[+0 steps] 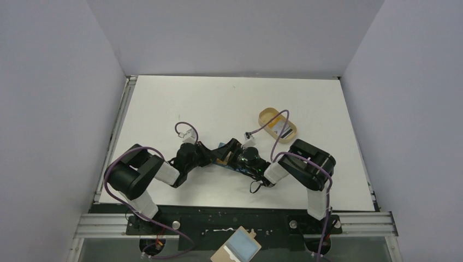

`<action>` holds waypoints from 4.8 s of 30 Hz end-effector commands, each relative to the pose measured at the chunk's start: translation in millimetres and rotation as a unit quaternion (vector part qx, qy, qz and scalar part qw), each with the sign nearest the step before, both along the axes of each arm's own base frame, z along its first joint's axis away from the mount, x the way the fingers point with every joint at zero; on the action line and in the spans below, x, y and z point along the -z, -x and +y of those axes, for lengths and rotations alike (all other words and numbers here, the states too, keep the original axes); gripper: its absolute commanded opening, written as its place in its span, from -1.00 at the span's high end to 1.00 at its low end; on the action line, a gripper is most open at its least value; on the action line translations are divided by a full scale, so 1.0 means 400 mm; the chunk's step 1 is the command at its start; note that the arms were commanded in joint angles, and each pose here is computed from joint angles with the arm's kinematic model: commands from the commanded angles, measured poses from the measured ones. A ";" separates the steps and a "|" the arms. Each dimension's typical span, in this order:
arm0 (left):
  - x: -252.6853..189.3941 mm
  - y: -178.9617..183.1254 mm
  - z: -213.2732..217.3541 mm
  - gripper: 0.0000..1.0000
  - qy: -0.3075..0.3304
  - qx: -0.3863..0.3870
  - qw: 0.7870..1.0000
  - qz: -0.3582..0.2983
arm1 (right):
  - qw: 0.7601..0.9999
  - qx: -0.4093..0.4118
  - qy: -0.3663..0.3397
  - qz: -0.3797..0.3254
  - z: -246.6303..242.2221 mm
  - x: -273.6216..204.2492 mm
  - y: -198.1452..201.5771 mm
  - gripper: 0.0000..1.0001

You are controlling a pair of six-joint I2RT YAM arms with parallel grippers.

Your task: Take the credit cards out of the card holder

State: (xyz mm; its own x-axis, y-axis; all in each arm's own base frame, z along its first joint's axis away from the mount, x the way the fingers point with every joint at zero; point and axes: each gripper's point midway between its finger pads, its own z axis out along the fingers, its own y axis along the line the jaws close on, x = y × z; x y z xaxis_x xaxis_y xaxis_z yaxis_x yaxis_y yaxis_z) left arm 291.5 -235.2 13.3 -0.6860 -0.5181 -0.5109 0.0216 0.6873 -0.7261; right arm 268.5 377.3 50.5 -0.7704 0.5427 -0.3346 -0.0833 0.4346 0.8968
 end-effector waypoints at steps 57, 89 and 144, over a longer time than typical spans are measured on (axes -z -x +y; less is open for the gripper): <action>0.135 0.098 0.020 1.00 -0.046 0.028 0.995 0.089 | 0.990 0.025 0.134 0.038 -0.230 0.115 0.073 0.16; 0.143 0.101 0.015 1.00 -0.045 0.033 0.994 0.093 | 0.986 0.019 0.154 0.062 -0.325 0.136 0.135 1.00; 0.157 0.097 0.001 1.00 -0.016 0.050 0.994 0.099 | 0.983 0.174 0.057 0.001 -0.550 -0.161 -0.496 1.00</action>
